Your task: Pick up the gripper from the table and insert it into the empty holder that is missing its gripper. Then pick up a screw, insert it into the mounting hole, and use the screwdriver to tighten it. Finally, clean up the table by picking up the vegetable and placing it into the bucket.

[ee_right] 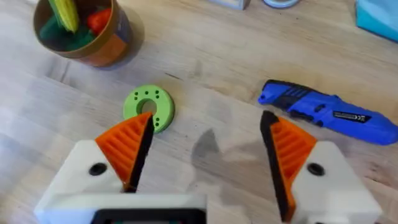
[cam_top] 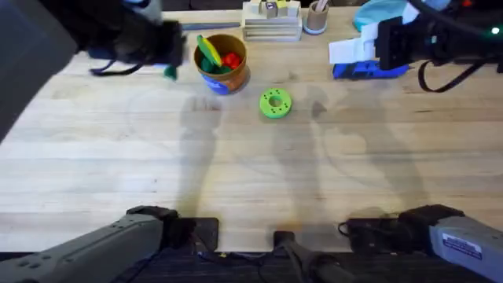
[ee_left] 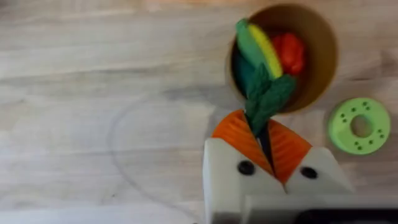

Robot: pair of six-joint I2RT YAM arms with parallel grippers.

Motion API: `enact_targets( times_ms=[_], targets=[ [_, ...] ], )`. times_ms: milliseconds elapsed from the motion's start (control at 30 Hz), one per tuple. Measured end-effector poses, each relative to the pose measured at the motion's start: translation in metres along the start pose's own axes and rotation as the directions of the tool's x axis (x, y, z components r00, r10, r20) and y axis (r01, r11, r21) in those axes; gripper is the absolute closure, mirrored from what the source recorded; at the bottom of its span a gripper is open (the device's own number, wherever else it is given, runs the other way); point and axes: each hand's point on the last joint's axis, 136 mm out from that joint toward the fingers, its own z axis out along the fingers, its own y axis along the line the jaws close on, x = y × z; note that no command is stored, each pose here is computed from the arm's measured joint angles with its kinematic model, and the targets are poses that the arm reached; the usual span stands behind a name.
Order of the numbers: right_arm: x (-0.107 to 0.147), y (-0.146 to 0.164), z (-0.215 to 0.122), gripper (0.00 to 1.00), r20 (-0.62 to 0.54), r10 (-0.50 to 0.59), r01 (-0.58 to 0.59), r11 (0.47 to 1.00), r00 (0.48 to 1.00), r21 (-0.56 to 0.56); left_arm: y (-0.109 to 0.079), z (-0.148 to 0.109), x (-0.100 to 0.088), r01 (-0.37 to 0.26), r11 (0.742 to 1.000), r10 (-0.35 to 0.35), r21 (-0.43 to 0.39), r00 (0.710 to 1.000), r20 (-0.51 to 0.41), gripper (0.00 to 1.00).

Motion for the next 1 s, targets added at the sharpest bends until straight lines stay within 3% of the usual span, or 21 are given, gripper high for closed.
enact_targets(
  times_ms=[200, 367, 733, 1000],
  targets=[
    [0.000, 0.000, 0.000, 0.010, -0.001, 0.000, 0.000, 1.000, 1.000, 0.000, -0.061, -0.009, -0.036, -0.060, 0.992, 0.041, 0.110, 0.986, 0.165, 0.989],
    [0.000, 0.000, 0.000, 0.010, 0.000, 0.000, 0.000, 1.000, 1.000, 0.000, -0.097, -0.006, -0.046, -0.113, 0.980, 0.077, 0.165, 0.974, 0.212, 0.989],
    [0.000, 0.000, 0.000, 0.010, -0.001, 0.000, 0.000, 1.000, 1.000, 0.000, -0.111, 0.051, -0.032, -0.064, 0.985, 0.050, 0.157, 0.995, 0.091, 0.990],
    [0.000, 0.000, 0.000, 0.010, -0.001, 0.000, 0.000, 1.000, 1.000, 0.000, -0.107, 0.092, -0.028, -0.058, 0.995, 0.054, 0.082, 0.997, 0.055, 0.982]
  ],
)
